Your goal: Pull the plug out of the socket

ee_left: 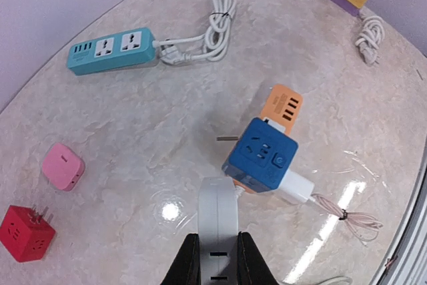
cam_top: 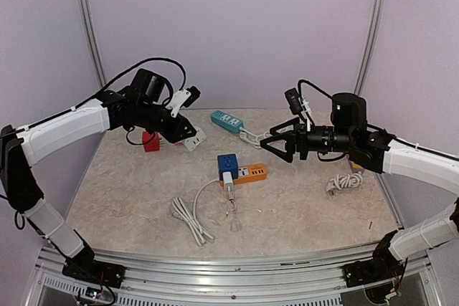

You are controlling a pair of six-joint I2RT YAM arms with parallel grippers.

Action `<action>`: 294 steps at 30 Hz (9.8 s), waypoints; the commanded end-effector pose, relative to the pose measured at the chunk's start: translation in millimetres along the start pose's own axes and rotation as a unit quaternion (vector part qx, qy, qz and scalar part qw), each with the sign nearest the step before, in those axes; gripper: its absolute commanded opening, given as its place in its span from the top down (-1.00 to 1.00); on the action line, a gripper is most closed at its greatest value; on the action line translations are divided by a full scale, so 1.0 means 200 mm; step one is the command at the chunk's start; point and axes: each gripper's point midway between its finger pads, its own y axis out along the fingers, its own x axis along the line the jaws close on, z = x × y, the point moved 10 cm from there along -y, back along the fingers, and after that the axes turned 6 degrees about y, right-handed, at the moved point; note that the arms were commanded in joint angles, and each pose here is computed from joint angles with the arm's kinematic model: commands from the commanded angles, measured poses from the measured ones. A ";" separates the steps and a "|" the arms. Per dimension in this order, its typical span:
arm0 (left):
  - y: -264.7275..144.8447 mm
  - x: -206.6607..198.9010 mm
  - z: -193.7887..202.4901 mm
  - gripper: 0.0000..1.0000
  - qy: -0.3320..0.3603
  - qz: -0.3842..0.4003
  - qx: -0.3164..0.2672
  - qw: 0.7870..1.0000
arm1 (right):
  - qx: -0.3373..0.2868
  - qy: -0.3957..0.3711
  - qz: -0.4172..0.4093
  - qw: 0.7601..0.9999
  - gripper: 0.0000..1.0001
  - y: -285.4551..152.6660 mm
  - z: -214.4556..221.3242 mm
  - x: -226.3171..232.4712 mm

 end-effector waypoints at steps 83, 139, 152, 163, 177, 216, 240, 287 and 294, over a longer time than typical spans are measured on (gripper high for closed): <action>0.04 -0.17 0.15 -0.97 -0.086 -0.141 -0.076 0.983 | 0.083 0.026 0.203 0.975 -0.99 0.06 0.08 -0.35; 0.62 -0.09 0.70 0.17 -0.231 0.035 0.091 0.968 | 0.106 0.373 -0.032 0.921 -0.76 0.24 0.90 -0.56; 0.66 -0.04 0.65 0.17 -0.210 0.045 0.075 0.974 | 0.111 0.291 -0.007 0.950 -0.66 0.20 0.81 -0.38; 0.16 -0.08 0.59 -0.39 -0.163 0.006 -0.055 0.985 | 0.130 0.093 0.125 0.979 -0.75 0.25 0.42 -0.35; 0.27 -0.36 0.61 -0.44 -0.137 0.016 -0.047 0.989 | 0.199 0.018 0.137 0.970 -0.64 0.44 0.48 -0.23; 0.51 -0.42 0.63 0.04 -0.130 0.062 -0.009 0.989 | 0.259 -0.035 0.168 0.951 -0.52 0.71 0.66 -0.22; 0.48 -0.49 0.68 0.83 -0.121 0.050 0.028 0.991 | 0.265 -0.045 0.294 0.917 0.42 0.65 0.77 -0.34; 0.44 -0.67 0.78 1.00 -0.086 0.078 0.048 0.992 | 0.287 -0.060 0.398 0.869 0.62 0.57 0.87 -0.47; 0.36 -0.64 0.80 1.00 -0.070 0.060 0.044 0.995 | 0.288 -0.064 0.396 0.869 0.61 0.56 0.88 -0.47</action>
